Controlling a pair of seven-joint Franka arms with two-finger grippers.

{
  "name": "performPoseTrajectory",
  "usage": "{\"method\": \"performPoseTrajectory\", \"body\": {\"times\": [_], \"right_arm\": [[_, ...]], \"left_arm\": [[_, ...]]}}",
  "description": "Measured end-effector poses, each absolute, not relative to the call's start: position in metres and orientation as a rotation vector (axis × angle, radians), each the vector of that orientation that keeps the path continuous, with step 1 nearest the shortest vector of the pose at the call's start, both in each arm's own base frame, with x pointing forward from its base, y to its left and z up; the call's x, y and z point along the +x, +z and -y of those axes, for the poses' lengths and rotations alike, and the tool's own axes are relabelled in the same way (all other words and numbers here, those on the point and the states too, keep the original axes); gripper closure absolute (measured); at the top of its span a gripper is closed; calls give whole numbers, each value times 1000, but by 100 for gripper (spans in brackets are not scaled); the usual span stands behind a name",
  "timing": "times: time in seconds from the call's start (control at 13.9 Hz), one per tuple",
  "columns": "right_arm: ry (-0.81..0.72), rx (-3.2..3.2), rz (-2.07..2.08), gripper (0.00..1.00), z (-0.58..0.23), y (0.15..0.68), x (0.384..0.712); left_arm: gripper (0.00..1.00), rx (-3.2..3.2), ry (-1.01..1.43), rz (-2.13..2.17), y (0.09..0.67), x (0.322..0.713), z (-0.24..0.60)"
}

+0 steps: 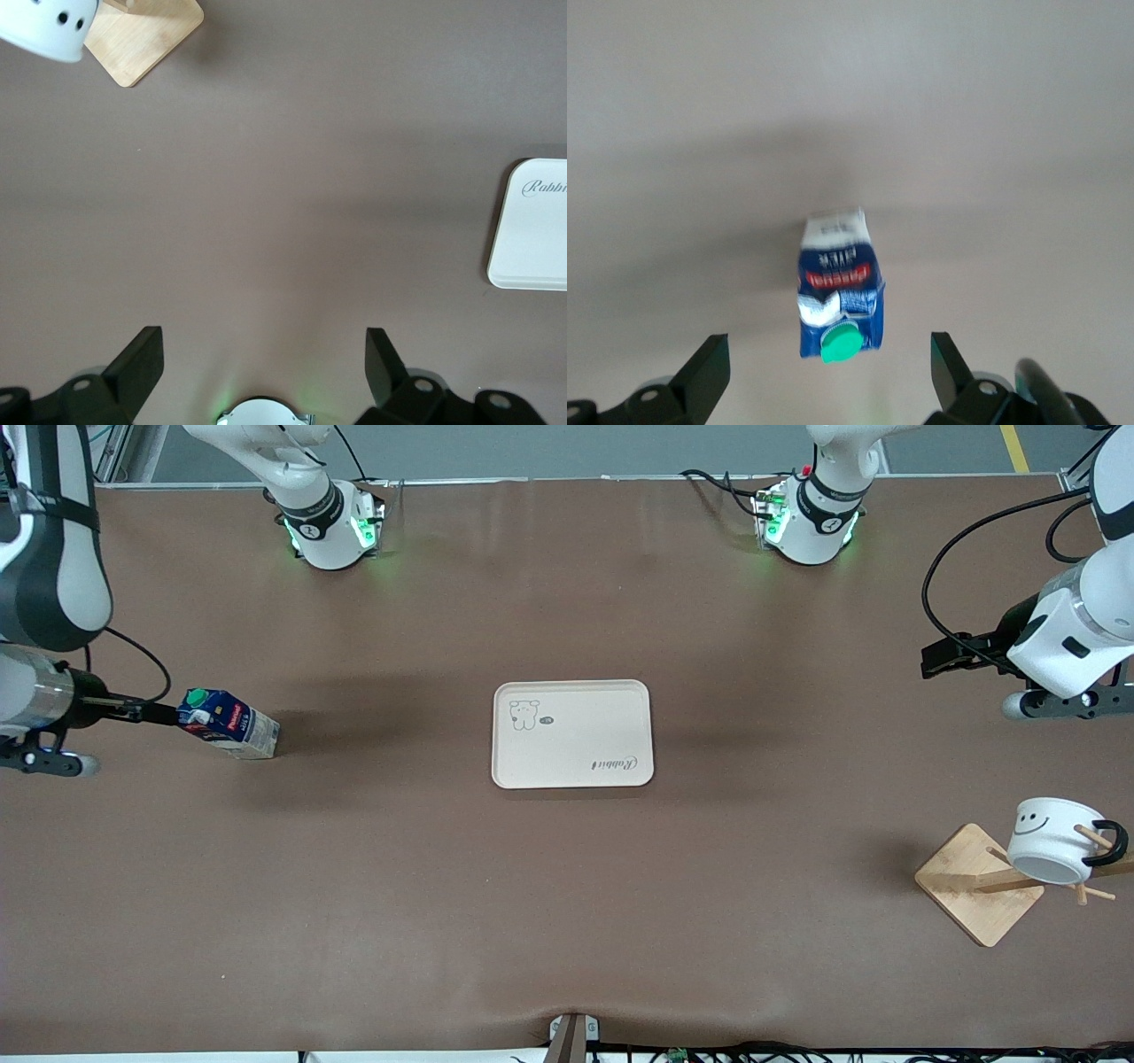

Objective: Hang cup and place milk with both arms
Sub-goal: 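Open the right gripper and withdraw it from the milk carton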

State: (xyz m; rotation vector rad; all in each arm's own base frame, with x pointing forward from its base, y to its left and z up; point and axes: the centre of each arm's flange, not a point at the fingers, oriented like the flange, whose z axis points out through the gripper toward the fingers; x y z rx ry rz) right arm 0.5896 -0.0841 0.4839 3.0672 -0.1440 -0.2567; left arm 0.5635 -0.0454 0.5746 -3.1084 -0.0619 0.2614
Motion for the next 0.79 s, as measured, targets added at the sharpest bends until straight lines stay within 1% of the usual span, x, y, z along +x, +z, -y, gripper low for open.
{"method": "performPoseTrajectory", "body": {"times": [0.14, 0.29, 0.5, 0.57, 0.79], "right_arm": [[-97, 3072, 9, 0, 83, 534, 607], [27, 3061, -60, 0, 82, 572, 619], [143, 3043, -107, 0, 68, 607, 634], [134, 3043, -127, 0, 60, 613, 634], [-20, 3069, -193, 0, 28, 632, 612]], "left_arm": [[0, -3109, 258, 64, 575, 564, 45], [0, -3110, 254, 66, 576, 564, 44], [0, -3111, 248, 66, 577, 564, 44], [0, -3111, 247, 66, 577, 564, 44], [0, -3111, 246, 66, 577, 565, 44]]}}
